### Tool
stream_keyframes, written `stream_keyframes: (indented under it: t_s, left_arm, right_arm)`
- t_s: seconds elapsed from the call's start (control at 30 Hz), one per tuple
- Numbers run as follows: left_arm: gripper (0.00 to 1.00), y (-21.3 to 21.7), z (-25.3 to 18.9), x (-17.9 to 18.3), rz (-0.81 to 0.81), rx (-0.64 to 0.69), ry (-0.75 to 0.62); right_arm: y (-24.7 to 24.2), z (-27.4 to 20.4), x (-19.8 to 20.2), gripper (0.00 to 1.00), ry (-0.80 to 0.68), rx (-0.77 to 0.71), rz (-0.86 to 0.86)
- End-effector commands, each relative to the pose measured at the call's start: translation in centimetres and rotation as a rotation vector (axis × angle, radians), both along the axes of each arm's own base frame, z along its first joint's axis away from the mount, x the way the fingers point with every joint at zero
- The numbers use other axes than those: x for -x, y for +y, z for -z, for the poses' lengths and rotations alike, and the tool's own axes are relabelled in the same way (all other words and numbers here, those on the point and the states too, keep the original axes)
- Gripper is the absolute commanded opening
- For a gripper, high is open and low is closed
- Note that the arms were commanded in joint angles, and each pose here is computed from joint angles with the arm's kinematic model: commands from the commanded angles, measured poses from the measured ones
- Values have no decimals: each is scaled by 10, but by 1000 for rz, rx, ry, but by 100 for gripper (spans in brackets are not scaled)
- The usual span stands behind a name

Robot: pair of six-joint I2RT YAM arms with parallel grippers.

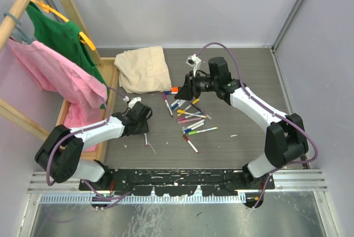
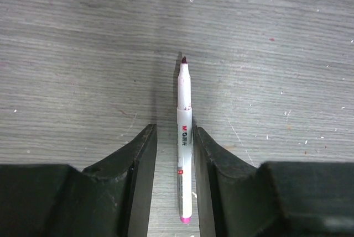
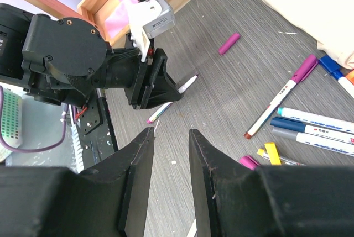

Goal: Open the pen caps
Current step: Adjust the pen at the center of the board.

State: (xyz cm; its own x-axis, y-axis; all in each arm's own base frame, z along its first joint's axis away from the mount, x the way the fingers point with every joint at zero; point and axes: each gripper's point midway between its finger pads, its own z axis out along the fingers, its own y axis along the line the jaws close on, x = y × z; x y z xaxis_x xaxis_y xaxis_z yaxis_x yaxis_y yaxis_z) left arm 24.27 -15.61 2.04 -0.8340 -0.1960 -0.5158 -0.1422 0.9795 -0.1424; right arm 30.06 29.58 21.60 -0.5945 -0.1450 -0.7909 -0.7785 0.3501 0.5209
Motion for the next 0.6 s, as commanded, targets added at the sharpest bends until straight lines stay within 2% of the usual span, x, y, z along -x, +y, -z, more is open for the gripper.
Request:
stream_keyframes:
  t_s: [0.0,0.27,0.57]
  left_arm:
    - [35,5,-6,11,32,-5,10]
    - [51,-8,-44,6,96,112,-120]
    - [58,-46,-89,-13,187,335,-326]
  right_arm:
    - [3,-21,0,38,-62,-51,-24]
    - [2,-20,1,38,-70,-51,-39]
    - [0,-22,2,39,-117,-35,-61]
